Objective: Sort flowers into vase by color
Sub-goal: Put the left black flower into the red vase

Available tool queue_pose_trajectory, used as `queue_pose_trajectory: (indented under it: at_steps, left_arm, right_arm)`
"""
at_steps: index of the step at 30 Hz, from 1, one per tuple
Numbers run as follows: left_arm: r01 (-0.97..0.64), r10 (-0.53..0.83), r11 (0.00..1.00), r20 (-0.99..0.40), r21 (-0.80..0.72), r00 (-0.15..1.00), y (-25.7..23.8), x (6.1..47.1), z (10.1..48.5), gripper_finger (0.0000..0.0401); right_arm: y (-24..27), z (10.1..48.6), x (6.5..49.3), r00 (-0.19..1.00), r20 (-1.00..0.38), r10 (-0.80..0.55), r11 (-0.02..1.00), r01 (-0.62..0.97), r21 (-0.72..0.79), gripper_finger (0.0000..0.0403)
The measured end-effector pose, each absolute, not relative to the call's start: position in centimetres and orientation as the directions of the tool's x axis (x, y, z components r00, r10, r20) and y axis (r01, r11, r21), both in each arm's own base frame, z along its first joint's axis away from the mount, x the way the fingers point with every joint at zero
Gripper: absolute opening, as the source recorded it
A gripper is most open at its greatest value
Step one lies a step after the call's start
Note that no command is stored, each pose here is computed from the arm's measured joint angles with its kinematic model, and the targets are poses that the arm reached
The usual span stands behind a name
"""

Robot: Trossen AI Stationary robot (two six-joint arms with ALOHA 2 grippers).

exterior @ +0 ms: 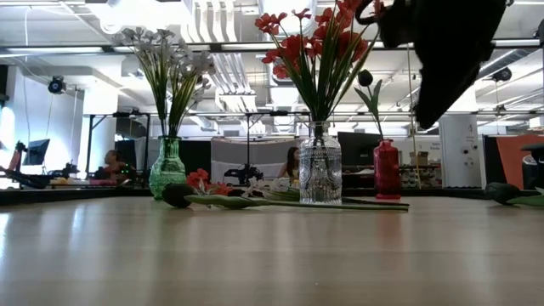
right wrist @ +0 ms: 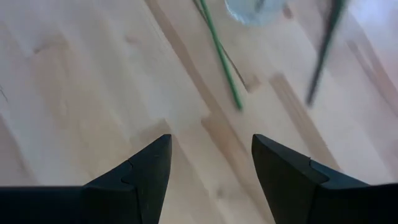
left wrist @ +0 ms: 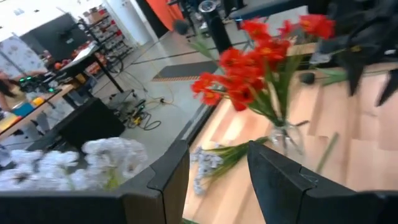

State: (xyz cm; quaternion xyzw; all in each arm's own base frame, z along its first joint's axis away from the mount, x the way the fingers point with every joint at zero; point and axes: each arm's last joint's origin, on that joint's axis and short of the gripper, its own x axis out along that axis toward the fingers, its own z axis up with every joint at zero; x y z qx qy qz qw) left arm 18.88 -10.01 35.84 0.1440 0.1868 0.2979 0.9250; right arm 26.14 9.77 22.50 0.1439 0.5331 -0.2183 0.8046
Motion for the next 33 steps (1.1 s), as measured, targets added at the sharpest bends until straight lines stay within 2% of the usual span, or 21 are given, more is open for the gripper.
queue_pose_trajectory:
  at_steps: [5, 11, 19, 24, 33]
  left_arm:
    - [-0.487, 0.602, 0.779, -0.254, 0.394, 0.757, -11.9, 19.3, 33.6, 0.0146]
    - [-0.426, 0.574, 0.787, -0.274, 0.446, 0.772, -13.8, 19.4, 31.1, 0.0146]
    - [-0.396, 0.574, 0.763, -0.256, 0.511, 0.778, -14.6, 19.2, 30.6, 0.0146]
    - [-0.356, 0.574, 0.739, -0.259, 0.572, 0.777, -14.4, 19.1, 30.6, 0.0146]
    - [-0.343, 0.599, 0.691, -0.239, 0.636, 0.764, -14.1, 18.9, 30.5, 0.0146]
  right_arm:
    - [9.4, 19.7, 26.3, 0.446, -0.853, -0.271, 0.882, 0.470, -0.034, 0.0215]
    - [8.4, 17.8, 26.1, 0.485, -0.801, -0.351, 0.872, 0.481, -0.091, 0.0215]
    - [7.1, 15.2, 26.3, 0.603, -0.757, -0.253, 0.950, 0.302, -0.076, 0.0215]
    - [5.1, 13.6, 26.4, 0.572, -0.768, -0.287, 0.942, 0.314, -0.118, 0.0215]
    - [3.5, 11.3, 28.9, 0.591, -0.769, -0.243, 0.954, 0.291, -0.077, 0.0214]
